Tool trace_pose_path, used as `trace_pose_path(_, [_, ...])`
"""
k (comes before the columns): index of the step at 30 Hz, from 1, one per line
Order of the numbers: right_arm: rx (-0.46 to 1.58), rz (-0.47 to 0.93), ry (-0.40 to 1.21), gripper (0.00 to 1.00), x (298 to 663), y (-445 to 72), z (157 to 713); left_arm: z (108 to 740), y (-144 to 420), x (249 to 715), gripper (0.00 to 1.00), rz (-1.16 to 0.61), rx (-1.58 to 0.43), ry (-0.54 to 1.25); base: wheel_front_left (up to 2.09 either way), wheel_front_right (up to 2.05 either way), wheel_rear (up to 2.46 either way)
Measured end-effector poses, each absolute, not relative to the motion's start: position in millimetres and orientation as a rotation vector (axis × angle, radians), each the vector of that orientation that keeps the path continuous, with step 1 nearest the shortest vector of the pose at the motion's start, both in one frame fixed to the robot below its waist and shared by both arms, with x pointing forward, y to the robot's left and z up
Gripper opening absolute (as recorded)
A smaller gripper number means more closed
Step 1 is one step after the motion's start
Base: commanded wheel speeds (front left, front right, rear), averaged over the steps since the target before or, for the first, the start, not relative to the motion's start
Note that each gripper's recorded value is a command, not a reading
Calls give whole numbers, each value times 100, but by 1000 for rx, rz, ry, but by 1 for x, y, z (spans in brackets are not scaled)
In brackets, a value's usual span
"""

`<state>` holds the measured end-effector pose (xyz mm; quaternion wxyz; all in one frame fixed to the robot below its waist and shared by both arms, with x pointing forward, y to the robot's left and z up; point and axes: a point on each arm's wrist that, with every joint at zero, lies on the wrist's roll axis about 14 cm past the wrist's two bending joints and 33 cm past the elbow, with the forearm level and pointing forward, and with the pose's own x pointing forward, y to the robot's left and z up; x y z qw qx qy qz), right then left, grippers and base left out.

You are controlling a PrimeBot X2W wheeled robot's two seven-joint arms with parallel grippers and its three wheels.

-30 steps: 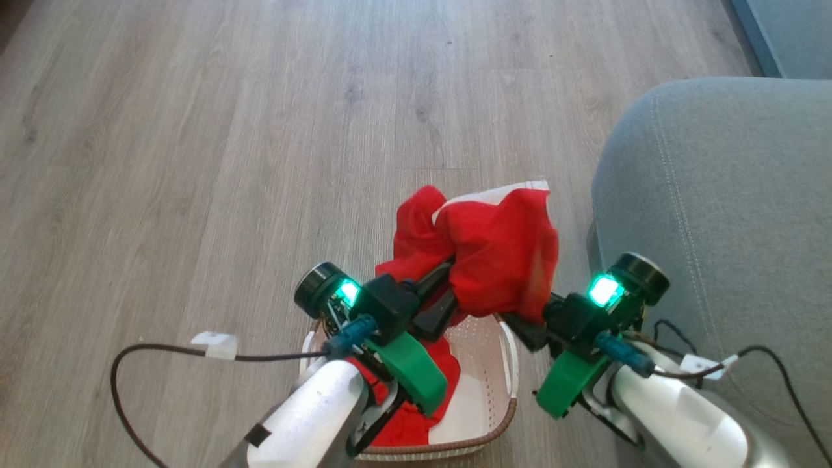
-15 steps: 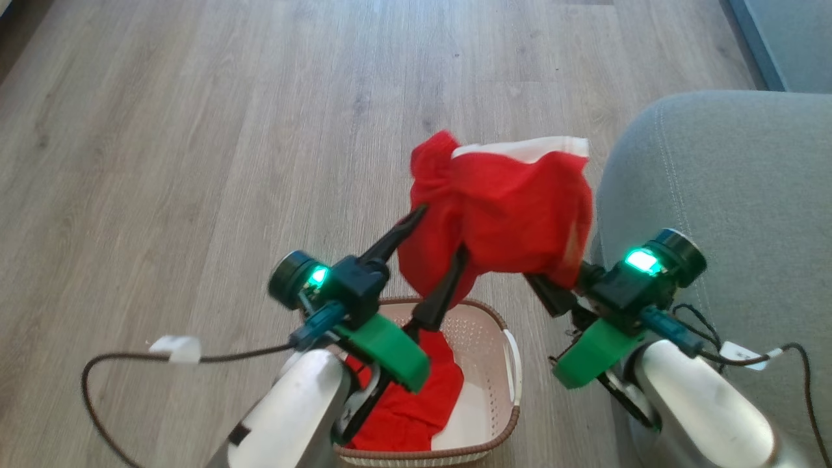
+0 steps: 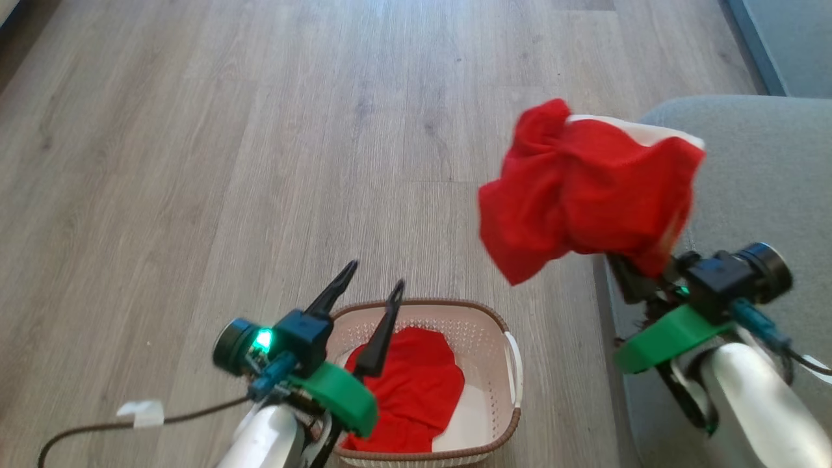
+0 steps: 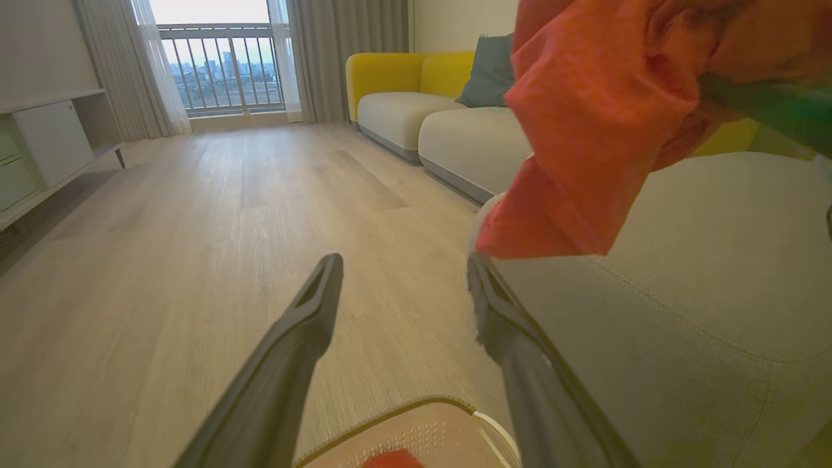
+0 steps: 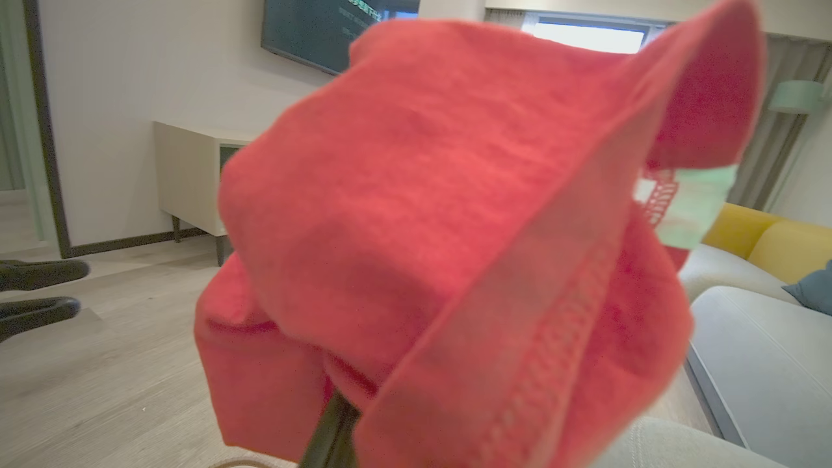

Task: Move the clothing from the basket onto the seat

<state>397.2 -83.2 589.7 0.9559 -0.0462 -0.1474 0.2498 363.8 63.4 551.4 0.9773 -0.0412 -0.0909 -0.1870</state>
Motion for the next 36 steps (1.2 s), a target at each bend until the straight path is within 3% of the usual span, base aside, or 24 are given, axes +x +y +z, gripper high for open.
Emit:
trace_pose_path(15, [-6,254,-157,0,399,-162,543,480,88,353,100,-297,-43,19,0,0,0])
trace_pose_path(36, [22,117,-108,0,390,-203,525,477,52,353,100,-436,-75,34,0,0,0])
